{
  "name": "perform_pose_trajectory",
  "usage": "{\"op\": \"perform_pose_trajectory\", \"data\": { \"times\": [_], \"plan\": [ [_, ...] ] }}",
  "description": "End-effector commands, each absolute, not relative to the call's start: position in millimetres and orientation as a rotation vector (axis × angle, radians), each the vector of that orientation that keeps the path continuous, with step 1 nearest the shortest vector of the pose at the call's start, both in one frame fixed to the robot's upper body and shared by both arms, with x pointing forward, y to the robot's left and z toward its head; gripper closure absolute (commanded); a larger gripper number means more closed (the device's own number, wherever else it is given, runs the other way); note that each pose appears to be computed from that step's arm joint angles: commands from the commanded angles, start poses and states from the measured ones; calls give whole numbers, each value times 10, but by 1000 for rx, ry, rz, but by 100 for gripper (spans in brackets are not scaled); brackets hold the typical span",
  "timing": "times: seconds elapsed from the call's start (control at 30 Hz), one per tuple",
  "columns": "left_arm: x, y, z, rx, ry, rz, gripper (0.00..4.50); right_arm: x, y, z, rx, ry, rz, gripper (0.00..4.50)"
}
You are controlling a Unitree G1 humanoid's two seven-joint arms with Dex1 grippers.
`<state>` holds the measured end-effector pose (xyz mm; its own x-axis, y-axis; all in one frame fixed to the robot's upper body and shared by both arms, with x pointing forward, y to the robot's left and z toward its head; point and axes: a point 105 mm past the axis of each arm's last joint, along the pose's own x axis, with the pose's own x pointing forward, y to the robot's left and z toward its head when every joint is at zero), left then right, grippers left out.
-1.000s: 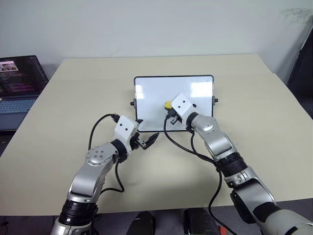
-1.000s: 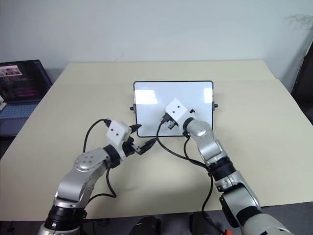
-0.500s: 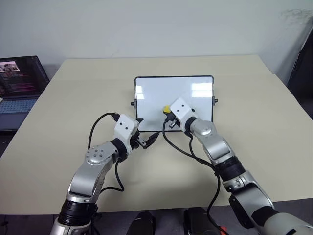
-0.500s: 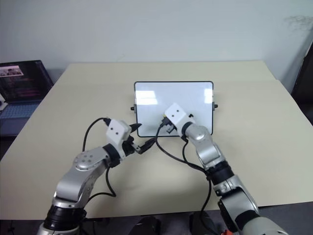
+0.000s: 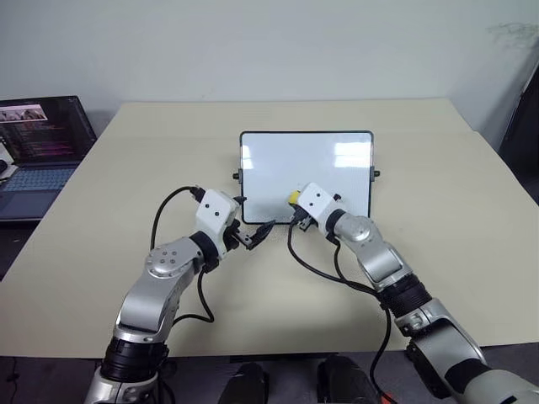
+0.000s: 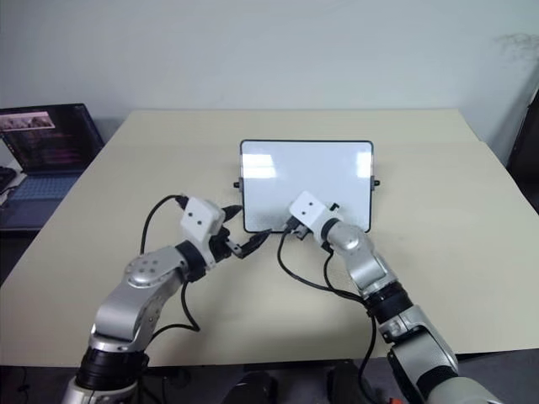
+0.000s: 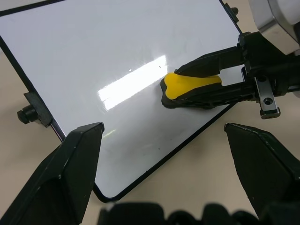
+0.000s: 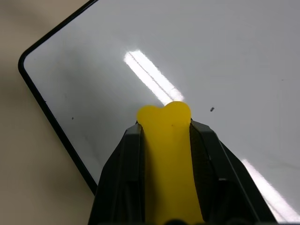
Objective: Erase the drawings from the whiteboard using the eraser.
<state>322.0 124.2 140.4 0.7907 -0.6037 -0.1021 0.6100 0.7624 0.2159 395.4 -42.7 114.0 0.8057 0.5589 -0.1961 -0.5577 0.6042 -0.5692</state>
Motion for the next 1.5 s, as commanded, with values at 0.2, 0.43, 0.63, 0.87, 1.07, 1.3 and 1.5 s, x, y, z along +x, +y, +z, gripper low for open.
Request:
{"op": "perform_pose_trajectory", "data": {
  "times": [0.2,0.43,0.63,0.87,1.07,1.3,1.5],
  "plan": [
    [3233,1188,1590,257,-36,-677,0,4051,-1330,909,-757,162,467,350],
    [3232,1176,1587,255,-36,-682,0,4025,-1420,909,-762,168,456,350],
    [3248,1178,1607,259,-40,-684,0,4005,-1181,964,-723,128,497,350],
    [3242,1178,1628,266,-41,-682,0,4074,-742,1082,-673,62,548,350],
    [3225,1201,1634,268,-38,-672,0,4126,-457,1193,-658,13,592,350],
    [3213,1225,1619,267,-35,-664,0,4119,-195,1265,-644,-26,642,350],
    [3208,1241,1594,266,-31,-660,0,4086,-59,1296,-637,-47,671,350]
  ]
}}
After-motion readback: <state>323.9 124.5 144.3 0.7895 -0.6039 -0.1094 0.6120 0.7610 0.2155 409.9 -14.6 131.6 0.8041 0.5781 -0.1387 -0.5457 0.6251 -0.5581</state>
